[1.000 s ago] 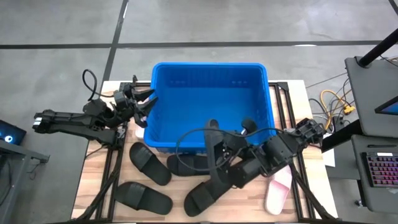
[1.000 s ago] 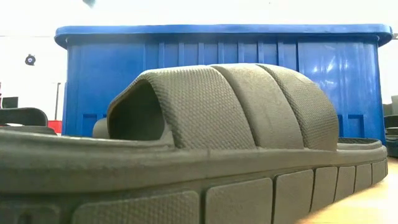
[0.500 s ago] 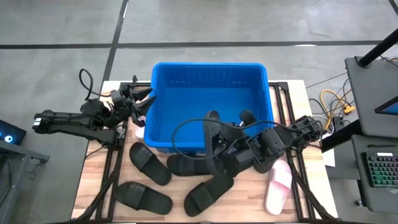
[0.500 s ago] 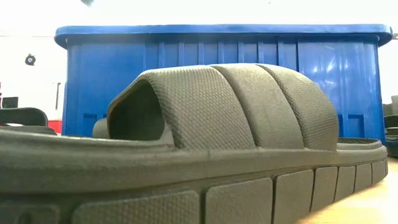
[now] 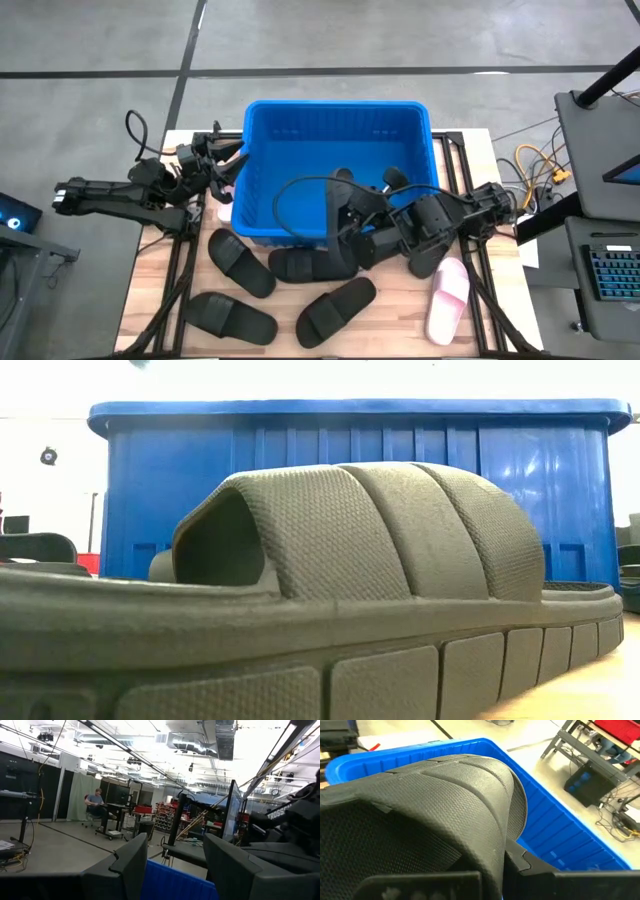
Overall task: Pick and place slides into bin
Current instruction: Put the black slide into the blue bin
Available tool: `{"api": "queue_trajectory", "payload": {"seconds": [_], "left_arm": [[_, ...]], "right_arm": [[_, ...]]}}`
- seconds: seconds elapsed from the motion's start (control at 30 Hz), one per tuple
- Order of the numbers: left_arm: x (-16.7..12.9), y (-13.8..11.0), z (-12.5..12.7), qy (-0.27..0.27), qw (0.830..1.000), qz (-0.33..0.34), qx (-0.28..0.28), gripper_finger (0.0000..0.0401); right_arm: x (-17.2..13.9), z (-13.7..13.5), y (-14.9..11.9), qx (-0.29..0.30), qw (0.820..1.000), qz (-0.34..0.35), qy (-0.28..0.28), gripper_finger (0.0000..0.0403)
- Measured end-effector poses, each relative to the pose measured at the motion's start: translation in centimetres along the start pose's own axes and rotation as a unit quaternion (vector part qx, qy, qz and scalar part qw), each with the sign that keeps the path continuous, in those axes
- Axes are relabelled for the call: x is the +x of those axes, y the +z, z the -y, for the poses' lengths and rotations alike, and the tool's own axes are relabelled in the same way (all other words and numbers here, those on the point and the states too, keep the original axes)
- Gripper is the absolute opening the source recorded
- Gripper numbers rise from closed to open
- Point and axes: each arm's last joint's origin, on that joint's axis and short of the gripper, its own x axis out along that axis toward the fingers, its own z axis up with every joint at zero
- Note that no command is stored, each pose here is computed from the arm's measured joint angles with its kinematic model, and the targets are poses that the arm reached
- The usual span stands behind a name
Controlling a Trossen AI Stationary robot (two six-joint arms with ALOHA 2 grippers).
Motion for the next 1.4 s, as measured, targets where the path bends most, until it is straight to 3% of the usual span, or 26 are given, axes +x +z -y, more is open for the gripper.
{"api": "queue_trajectory", "payload": {"seconds": [0.73, 1.13, 1.4], "left_arm": [[-1.9, 1.6, -1.0, -0.001, 1.000, 0.022, -0.012, 0.0180], [-3.1, 2.7, -1.6, 0.005, 0.998, 0.050, -0.024, 0.0180], [-3.4, 2.9, -1.9, 0.038, 0.997, 0.056, -0.028, 0.0180]], "right_arm": [[5.7, 3.8, 1.9, -0.037, 0.996, -0.067, -0.039, 0.0009], [8.5, 7.0, 2.8, -0.116, 0.986, -0.095, -0.074, 0.0009], [11.3, 10.0, 3.3, -0.191, 0.967, -0.134, -0.101, 0.0009]]}}
